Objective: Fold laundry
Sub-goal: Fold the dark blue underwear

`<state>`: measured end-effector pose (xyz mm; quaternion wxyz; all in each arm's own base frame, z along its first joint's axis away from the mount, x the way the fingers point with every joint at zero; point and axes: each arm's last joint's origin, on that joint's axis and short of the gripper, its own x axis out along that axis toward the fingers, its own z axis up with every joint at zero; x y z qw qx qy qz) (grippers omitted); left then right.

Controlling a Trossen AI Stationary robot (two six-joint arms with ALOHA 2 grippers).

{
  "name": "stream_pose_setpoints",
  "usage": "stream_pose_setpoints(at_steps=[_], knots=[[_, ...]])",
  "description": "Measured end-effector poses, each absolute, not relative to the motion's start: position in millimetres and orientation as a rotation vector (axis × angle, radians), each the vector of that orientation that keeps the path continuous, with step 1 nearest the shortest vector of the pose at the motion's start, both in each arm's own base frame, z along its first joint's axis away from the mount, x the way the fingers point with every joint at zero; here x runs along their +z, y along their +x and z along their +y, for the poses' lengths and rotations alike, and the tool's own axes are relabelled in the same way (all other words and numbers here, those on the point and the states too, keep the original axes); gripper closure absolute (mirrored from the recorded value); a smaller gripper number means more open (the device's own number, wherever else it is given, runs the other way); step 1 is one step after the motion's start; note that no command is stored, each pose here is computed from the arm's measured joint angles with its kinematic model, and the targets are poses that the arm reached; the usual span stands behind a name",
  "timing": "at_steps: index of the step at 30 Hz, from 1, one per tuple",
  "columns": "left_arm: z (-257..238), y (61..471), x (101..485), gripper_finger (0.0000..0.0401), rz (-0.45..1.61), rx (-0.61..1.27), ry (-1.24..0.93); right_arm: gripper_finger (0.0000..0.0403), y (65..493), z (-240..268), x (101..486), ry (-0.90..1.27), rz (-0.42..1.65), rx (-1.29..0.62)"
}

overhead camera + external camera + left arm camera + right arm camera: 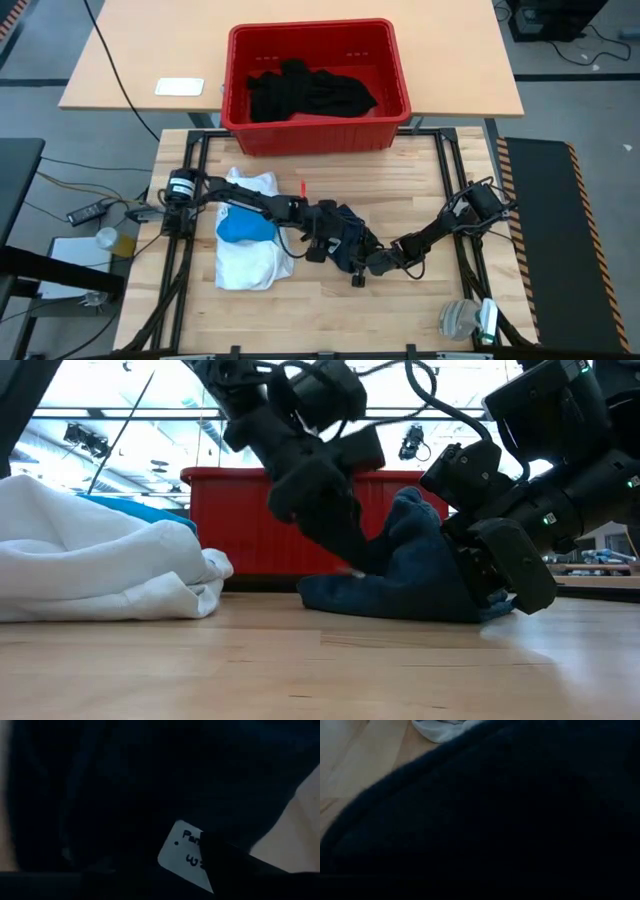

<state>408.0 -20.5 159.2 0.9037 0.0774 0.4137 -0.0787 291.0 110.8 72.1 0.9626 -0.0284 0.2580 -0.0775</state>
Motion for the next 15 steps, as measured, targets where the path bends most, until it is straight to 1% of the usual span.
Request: stream_pose_setpoints(at_steps=[5, 11, 15], knots=[[-18.0, 410.9, 137.4, 0.0208, 0.91, -0.146, 0.118, 0.0257, 291.1, 110.9, 72.3, -0.054, 0.519, -0.157], [-17.8, 411.2, 136.3, 0.0208, 0.913, -0.142, 0.119, 0.0254, 291.1, 110.4, 72.4, -0.044, 0.514, -0.175], [-16.3, 410.6, 135.8, 0.0208, 0.922, -0.141, 0.116, 0.0234, 290.4, 109.4, 77.9, -0.019, 0.526, -0.166]])
